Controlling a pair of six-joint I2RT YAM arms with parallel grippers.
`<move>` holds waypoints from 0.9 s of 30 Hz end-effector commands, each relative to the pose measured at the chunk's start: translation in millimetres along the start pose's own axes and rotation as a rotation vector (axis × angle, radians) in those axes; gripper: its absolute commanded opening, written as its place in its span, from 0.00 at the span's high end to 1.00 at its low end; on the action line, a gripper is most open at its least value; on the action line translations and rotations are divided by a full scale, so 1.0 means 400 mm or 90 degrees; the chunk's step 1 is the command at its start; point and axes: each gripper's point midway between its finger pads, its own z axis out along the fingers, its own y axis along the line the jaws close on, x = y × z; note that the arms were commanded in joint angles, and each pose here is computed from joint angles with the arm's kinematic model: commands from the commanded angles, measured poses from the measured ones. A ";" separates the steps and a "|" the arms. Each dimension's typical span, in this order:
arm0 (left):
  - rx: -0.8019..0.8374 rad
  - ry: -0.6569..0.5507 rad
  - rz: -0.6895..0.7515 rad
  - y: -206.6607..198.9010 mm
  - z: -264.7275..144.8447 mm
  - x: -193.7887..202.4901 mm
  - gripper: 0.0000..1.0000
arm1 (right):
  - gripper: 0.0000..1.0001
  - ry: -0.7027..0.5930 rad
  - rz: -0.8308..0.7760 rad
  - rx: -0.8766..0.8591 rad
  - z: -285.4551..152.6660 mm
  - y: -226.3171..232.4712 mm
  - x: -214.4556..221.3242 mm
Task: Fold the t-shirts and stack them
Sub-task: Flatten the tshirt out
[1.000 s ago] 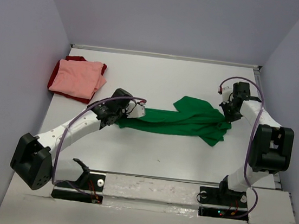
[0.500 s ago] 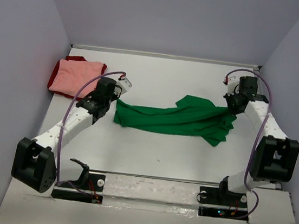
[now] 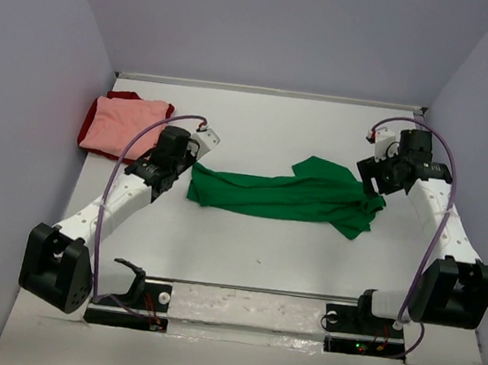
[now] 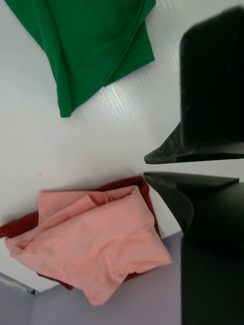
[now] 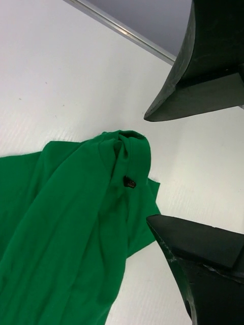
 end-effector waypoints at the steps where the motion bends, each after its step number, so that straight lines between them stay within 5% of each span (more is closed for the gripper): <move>1: 0.065 -0.045 0.019 -0.032 0.009 -0.047 0.73 | 0.20 -0.004 0.013 0.014 0.014 -0.027 -0.043; 6: 0.150 -0.067 0.122 -0.093 0.045 -0.058 0.60 | 0.20 -0.018 0.050 -0.010 0.072 -0.028 -0.083; 12: 0.224 -0.086 0.234 -0.149 0.121 -0.060 0.59 | 0.20 0.005 0.054 -0.063 0.144 0.011 -0.044; 18: 0.300 -0.059 0.268 -0.186 0.203 -0.047 0.60 | 0.21 0.043 0.048 -0.067 0.180 0.020 0.007; 27: 0.269 -0.049 0.307 -0.142 0.266 -0.043 0.57 | 0.20 0.072 0.044 -0.056 0.205 0.012 0.034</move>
